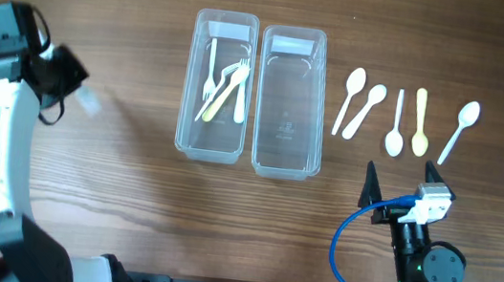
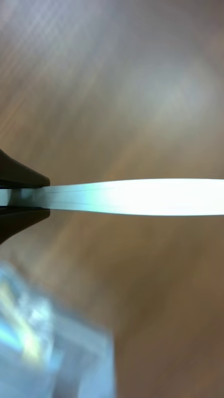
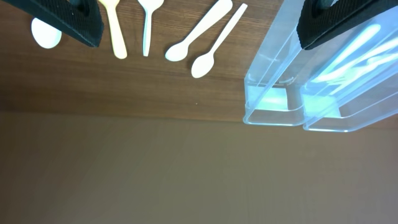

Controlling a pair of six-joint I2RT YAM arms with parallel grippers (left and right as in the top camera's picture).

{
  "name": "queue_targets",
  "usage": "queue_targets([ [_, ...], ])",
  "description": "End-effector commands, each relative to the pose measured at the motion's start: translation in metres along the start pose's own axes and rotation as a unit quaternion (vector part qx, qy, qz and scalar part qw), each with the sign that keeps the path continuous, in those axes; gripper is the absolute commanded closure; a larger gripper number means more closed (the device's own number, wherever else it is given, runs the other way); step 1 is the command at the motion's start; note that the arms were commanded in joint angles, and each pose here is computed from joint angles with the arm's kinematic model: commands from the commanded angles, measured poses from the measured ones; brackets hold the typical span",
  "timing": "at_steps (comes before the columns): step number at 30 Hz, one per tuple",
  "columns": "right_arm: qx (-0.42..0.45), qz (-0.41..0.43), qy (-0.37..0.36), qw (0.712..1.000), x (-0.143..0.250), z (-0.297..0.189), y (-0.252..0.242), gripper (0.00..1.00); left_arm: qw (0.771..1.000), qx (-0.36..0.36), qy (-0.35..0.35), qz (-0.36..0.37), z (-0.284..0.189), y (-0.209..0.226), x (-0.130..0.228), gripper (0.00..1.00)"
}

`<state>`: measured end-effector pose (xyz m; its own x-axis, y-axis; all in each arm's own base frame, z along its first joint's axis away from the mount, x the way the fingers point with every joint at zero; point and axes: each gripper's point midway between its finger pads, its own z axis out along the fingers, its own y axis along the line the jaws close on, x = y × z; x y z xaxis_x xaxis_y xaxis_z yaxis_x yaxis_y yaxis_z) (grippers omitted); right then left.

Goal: Pack container
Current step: 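Carry the white fork into the left container and release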

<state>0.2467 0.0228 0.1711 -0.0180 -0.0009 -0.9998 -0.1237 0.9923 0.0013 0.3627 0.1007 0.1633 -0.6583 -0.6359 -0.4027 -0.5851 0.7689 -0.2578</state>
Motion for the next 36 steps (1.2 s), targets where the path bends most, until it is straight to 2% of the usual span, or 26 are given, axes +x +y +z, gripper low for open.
queue_targets([
  [1, 0.007, 0.000, -0.002, 1.000, -0.001, 0.000, -0.003, 0.00, 0.991, 0.115, 0.010, 0.061, -0.018, -0.074, 0.014, 0.96],
  [5, 0.007, 0.000, -0.002, 1.000, -0.001, 0.000, -0.003, 0.00, 0.978, 0.154, 0.011, 0.141, -0.018, -0.121, 0.036, 0.96],
  [9, 0.007, 0.000, -0.002, 1.000, -0.001, 0.000, -0.003, 0.00, 0.951, 0.183, 0.018, 0.248, -0.018, -0.160, 0.069, 0.96],
  [13, 0.007, 0.000, -0.002, 1.000, -0.001, 0.000, -0.003, 0.00, 0.940, 0.189, 0.037, 0.281, -0.013, -0.175, 0.092, 0.96],
  [23, 0.007, 0.000, -0.002, 1.000, -0.001, 0.000, -0.003, 0.00, 0.931, 0.169, 0.110, 0.304, 0.031, -0.181, 0.134, 0.94],
  [25, 0.007, 0.000, -0.002, 1.000, -0.001, 0.000, -0.003, 0.00, 0.923, 0.197, 0.118, 0.310, 0.031, -0.194, 0.143, 0.80],
  [27, 0.007, 0.000, -0.002, 1.000, -0.001, 0.000, -0.003, 0.00, 0.917, 0.220, 0.113, 0.313, 0.027, -0.205, 0.144, 0.52],
  [28, 0.007, 0.000, -0.002, 1.000, -0.001, 0.000, -0.003, 0.00, 0.914, 0.233, 0.104, 0.314, 0.024, -0.211, 0.141, 0.46],
  [31, 0.007, 0.000, -0.002, 1.000, -0.001, 0.000, -0.003, 0.00, 0.913, 0.250, 0.078, 0.314, 0.013, -0.222, 0.128, 0.36],
  [34, 0.007, 0.000, -0.002, 1.000, -0.001, 0.000, -0.003, 0.00, 0.919, 0.251, 0.049, 0.301, 0.002, -0.222, 0.102, 0.32],
  [36, 0.007, 0.000, -0.002, 1.000, -0.001, 0.000, -0.003, 0.00, 0.927, 0.240, 0.028, 0.287, -0.001, -0.213, 0.082, 0.20],
])
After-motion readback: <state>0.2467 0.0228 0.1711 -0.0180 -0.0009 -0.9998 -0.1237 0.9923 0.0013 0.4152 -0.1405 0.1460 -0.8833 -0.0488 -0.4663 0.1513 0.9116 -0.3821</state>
